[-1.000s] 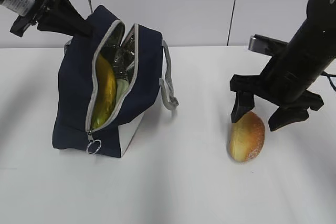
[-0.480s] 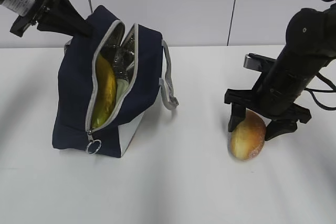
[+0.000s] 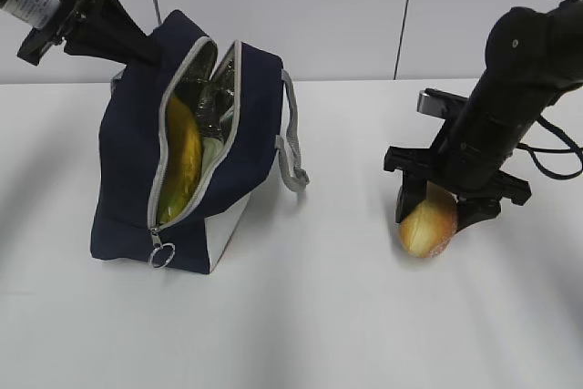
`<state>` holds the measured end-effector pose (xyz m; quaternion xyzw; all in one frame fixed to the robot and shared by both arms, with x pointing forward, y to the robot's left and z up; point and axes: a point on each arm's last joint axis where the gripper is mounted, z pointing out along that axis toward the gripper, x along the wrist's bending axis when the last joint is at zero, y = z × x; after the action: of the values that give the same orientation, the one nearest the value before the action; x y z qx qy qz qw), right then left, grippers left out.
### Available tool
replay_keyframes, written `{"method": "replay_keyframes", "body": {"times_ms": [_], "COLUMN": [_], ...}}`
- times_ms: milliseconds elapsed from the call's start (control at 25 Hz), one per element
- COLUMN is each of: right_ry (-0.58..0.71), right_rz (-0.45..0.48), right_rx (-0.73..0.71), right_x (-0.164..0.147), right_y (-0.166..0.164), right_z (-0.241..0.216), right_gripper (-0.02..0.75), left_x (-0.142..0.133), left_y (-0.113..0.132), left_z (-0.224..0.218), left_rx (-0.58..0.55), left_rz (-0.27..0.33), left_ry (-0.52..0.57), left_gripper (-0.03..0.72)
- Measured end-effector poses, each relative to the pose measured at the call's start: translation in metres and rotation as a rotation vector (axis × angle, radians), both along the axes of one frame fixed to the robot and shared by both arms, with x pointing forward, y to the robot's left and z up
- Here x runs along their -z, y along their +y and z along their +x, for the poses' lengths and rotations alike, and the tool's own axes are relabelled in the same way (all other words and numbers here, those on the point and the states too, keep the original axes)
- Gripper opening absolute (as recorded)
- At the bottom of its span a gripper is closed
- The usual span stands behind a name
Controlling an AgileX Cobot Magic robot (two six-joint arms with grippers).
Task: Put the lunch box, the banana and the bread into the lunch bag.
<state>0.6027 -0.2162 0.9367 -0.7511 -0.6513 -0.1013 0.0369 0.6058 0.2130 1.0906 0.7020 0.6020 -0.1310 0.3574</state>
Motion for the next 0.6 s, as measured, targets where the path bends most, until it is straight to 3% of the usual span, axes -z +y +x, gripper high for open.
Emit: {"method": "replay_keyframes", "body": {"times_ms": [280, 600], "right_ry": [-0.026, -0.289], "right_rz": [0.020, 0.186], "right_rx": [-0.086, -0.262], "right_x": [-0.052, -0.165], "right_y": [0.006, 0.037], "right_z": [0.020, 0.024], "right_gripper": [0.465, 0.460], "left_x": [0.000, 0.000], "left_y": [0.000, 0.000], "left_z": [0.000, 0.000], "left_rx": [0.001, 0.001], "left_rz": [0.000, -0.001], "left_ry": [0.001, 0.002], "left_gripper": [0.001, 0.001]}}
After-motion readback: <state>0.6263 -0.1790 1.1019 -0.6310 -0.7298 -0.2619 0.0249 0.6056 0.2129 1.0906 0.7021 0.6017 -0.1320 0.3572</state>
